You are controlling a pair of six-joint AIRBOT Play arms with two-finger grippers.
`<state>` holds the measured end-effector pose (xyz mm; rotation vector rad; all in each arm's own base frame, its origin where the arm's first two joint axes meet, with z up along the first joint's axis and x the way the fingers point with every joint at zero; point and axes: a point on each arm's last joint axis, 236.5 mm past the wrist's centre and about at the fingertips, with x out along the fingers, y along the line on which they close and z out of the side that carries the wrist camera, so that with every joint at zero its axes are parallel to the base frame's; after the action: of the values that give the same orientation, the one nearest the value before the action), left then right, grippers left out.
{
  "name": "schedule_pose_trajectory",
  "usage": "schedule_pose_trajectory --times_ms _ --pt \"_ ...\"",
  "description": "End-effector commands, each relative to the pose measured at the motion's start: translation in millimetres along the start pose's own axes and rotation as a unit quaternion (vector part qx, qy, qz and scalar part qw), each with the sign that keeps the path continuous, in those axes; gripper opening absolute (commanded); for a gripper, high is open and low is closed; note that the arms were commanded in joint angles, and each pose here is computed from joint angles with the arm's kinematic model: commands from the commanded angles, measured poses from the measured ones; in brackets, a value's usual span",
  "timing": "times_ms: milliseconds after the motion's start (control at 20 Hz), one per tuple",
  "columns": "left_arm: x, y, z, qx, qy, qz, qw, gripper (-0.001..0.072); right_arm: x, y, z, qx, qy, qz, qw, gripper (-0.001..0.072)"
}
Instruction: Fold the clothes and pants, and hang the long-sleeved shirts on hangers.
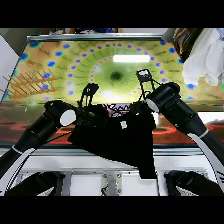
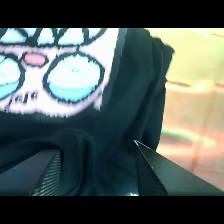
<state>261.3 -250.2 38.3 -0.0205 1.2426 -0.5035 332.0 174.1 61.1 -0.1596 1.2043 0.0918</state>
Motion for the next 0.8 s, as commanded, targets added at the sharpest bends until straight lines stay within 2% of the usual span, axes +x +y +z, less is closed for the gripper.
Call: schedule_pose_trajectory --times_ms 0,150,300,500,750 --pt "18.1 -2.6 -11.5 0.008 0.006 -0.001 1.0 0.002 17.6 11.2 16.0 -0.006 -0.017 0.023 1.0 0.0476" --pt "18.5 -3.2 -11.8 0.009 0.005 -0.002 1.0 0.002 -8.0 6.1 18.1 0.006 -0.035 0.031 0.999 0.0476" --pt "18.5 -3.4 -11.1 0.009 0.004 -0.002 1.0 0.002 -28.7 -4.3 -5.2 0.048 -0.005 0.027 0.998 0.0476" --pt "18.5 -4.6 -11.2 0.008 0.004 -0.005 1.0 0.002 -13.2 20.4 -19.9 0.057 0.003 0.036 0.998 0.0475" --pt "18.4 -4.6 -11.7 0.007 0.005 -0.005 1.0 0.002 17.6 34.5 -33.4 0.065 0.036 0.006 0.997 0.0474"
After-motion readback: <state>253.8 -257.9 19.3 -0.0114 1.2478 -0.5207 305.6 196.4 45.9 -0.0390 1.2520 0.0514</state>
